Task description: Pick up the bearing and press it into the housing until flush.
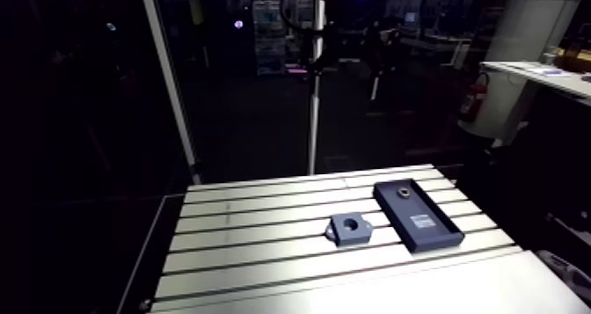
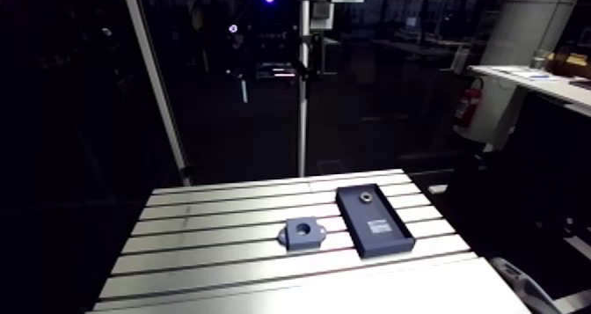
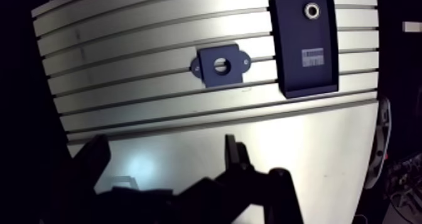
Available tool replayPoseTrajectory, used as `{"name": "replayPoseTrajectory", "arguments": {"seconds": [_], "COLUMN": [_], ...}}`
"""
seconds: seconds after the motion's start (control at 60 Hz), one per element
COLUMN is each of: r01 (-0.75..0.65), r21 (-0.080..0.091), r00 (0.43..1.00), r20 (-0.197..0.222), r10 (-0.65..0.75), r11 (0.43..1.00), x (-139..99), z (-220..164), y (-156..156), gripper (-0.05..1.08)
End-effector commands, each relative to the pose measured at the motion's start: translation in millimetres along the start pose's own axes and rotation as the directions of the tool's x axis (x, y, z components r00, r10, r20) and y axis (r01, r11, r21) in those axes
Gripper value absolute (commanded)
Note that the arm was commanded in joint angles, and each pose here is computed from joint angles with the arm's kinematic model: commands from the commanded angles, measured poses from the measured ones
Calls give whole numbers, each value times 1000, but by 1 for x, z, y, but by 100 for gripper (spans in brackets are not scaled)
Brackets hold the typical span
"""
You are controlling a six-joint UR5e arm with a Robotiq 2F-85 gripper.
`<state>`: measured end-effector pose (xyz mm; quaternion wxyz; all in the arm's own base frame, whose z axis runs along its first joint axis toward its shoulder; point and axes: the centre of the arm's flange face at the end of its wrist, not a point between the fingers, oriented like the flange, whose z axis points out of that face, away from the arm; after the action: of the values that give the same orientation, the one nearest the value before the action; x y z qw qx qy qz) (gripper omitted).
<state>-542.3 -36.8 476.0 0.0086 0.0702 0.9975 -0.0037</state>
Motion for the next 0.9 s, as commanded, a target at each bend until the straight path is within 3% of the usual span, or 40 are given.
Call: {"name": "replayPoseTrajectory", "arguments": {"seconds": [0.017,0.55,0.9], "r01": [28,28,23], "r21": [-52,-52,-66], "r00": [997,997,997], "r20": [75,78,70], "r10": [-24,-24,-18], "r11": [998,998,998], "x": [-39,-39,-36], "z": [-2,0,-2], "y": [4,4,9], "gripper": [1,1,1]}}
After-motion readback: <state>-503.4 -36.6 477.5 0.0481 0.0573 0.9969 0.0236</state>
